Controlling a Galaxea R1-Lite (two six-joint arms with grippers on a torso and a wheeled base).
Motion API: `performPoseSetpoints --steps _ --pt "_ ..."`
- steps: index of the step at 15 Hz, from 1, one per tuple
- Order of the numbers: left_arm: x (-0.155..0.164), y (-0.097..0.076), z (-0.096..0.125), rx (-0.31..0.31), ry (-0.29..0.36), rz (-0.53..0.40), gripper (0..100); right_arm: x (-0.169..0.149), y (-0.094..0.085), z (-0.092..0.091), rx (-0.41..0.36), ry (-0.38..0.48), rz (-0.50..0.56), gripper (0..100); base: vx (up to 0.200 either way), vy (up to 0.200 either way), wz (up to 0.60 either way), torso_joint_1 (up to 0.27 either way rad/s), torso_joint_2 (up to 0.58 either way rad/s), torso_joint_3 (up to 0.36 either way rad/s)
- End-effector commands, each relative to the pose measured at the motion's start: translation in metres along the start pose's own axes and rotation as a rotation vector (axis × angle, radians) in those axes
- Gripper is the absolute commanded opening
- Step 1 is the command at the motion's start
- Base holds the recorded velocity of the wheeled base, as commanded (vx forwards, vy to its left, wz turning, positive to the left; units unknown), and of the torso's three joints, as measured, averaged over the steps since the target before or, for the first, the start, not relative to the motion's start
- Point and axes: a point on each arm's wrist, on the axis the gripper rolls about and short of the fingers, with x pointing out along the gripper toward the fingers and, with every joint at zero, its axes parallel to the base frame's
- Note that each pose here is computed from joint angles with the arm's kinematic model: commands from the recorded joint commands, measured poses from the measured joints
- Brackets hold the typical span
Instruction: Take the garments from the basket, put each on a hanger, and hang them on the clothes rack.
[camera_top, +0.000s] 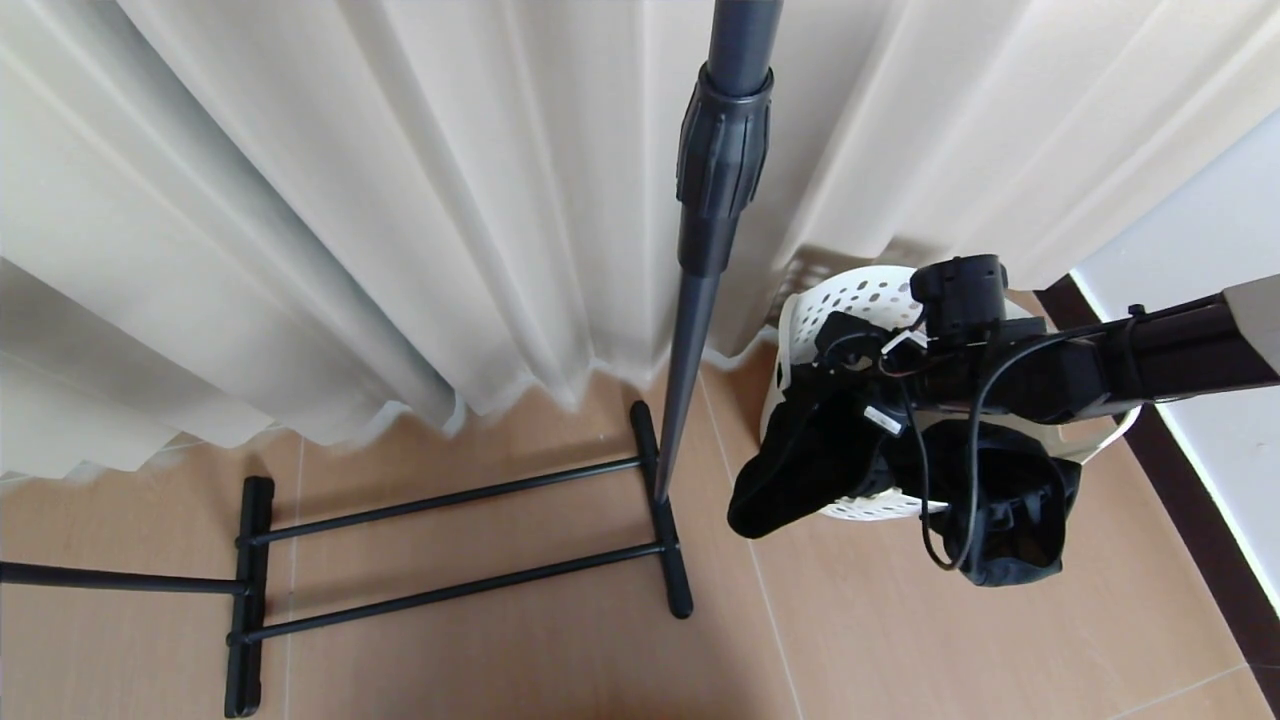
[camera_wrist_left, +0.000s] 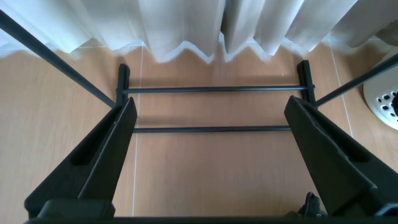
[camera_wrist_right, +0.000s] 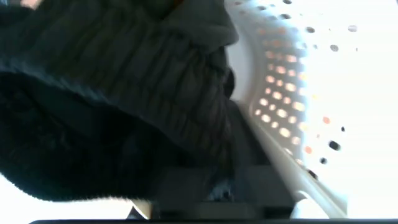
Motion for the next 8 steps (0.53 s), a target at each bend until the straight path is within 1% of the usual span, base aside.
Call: performPoseSetpoints --steps 1,2,3,4,5,6,7,8 --pt "0.0 0.0 0.0 0.0 -0.001 0.001 100 -0.051 -0.015 0.009 0.025 -0.071 -0.054 0 0.0 0.0 0.0 0.0 0.0 0.0" --pt "0.0 0.0 0.0 0.001 -0.001 0.001 100 -0.088 -0.019 0.012 0.044 -0.12 -0.075 0 0.0 0.0 0.0 0.0 0.0 0.0" --pt "0.0 0.0 0.0 0.0 -0.001 0.001 100 -0.107 -0.018 0.013 0.049 -0.152 -0.08 0 0.0 0.0 0.0 0.0 0.0 0.0" --pt "0.0 0.0 0.0 0.001 -0.001 0.001 100 -0.156 -0.015 0.011 0.075 -0.229 -0.094 0 0.0 0.0 0.0 0.0 0.0 0.0" --pt "0.0 0.0 0.0 0.001 -0.001 0.001 100 -0.195 -0.009 0.006 0.1 -0.291 -0.111 0 0.0 0.0 0.0 0.0 0.0 0.0" --pt "0.0 0.0 0.0 0.0 -0.001 0.001 100 -0.212 -0.006 0.004 0.103 -0.321 -0.119 0 0.0 0.0 0.0 0.0 0.0 0.0" --pt "0.0 0.0 0.0 0.001 -0.001 0.001 100 -0.262 0.001 -0.007 0.122 -0.422 -0.155 0 0.0 0.0 0.0 0.0 0.0 0.0" --pt "0.0 0.0 0.0 0.001 -0.001 0.001 100 -0.289 0.004 -0.017 0.141 -0.477 -0.18 0 0.0 0.0 0.0 0.0 0.0 0.0"
